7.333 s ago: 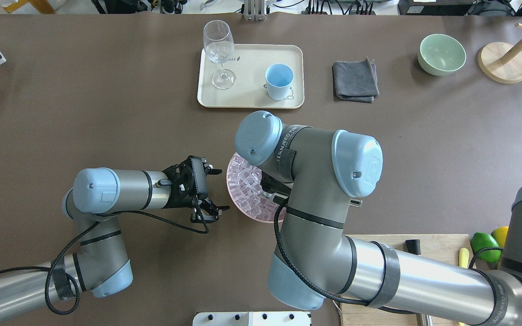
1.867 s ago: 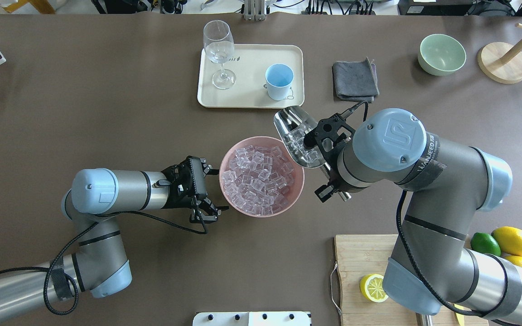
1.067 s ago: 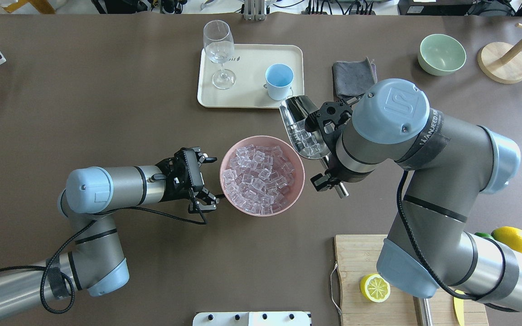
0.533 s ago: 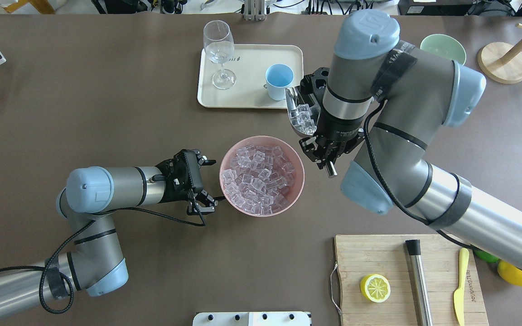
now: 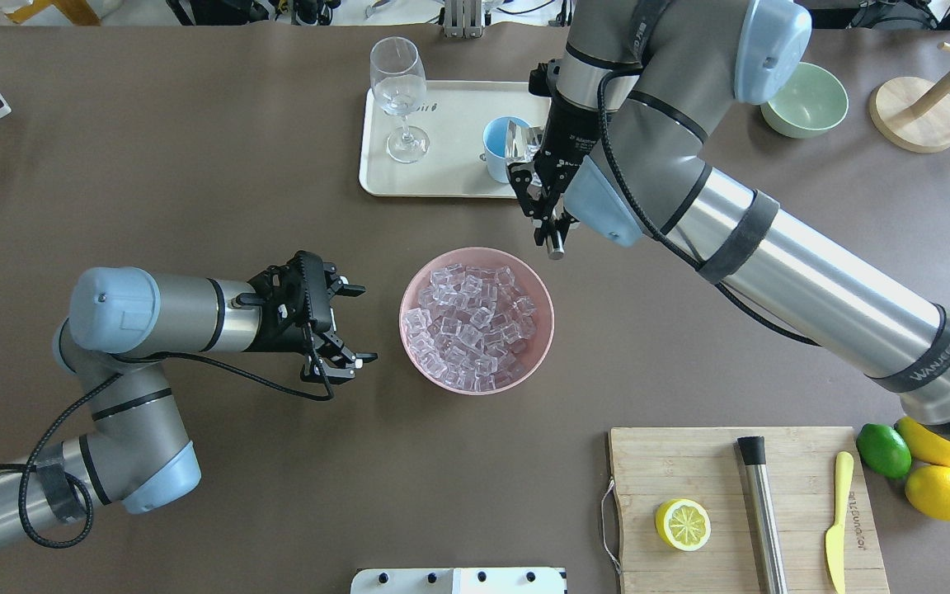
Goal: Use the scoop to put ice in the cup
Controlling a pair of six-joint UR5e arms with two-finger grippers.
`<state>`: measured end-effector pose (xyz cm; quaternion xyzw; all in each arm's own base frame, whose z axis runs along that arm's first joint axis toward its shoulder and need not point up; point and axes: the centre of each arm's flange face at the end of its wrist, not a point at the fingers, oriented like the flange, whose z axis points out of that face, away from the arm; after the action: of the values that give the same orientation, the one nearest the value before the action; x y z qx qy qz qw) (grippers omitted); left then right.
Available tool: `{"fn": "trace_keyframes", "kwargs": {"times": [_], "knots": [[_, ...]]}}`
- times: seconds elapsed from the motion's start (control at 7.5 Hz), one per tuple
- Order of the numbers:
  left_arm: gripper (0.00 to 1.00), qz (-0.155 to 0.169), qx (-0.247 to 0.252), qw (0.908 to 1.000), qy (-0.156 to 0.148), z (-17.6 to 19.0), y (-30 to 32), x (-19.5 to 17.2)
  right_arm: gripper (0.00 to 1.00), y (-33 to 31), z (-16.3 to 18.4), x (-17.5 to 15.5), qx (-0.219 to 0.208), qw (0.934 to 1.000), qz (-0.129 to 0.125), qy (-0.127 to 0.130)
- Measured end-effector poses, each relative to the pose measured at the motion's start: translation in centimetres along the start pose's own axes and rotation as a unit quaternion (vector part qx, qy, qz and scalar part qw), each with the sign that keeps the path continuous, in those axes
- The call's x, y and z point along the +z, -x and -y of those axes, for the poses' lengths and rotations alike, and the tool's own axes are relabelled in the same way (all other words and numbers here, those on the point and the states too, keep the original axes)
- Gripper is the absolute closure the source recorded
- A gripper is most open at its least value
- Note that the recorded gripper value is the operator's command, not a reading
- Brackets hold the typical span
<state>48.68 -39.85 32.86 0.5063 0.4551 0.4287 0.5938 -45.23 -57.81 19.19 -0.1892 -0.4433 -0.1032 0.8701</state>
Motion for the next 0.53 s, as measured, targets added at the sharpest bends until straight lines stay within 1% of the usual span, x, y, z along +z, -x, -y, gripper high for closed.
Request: {"fn": "trace_keyframes", "kwargs": {"times": [0.13,0.27,0.53], "knots": [[0.01,-0.011,-0.008,0.9998,0.017,-0.5,1.3,-1.9,1.00,1.0,1.1,-0.8,0.009,0.9999,0.010,0.008],[0.01,-0.022,-0.022,0.9987,0.041,-1.2,3.3,-4.0,1.00,1.7,1.6,-1.1,0.014,0.9994,0.024,0.019],[0.01,-0.035,-0.059,0.9933,0.094,-3.2,5.4,-8.3,1.00,2.0,1.7,-1.0,0.020,0.9978,0.048,0.040]]}}
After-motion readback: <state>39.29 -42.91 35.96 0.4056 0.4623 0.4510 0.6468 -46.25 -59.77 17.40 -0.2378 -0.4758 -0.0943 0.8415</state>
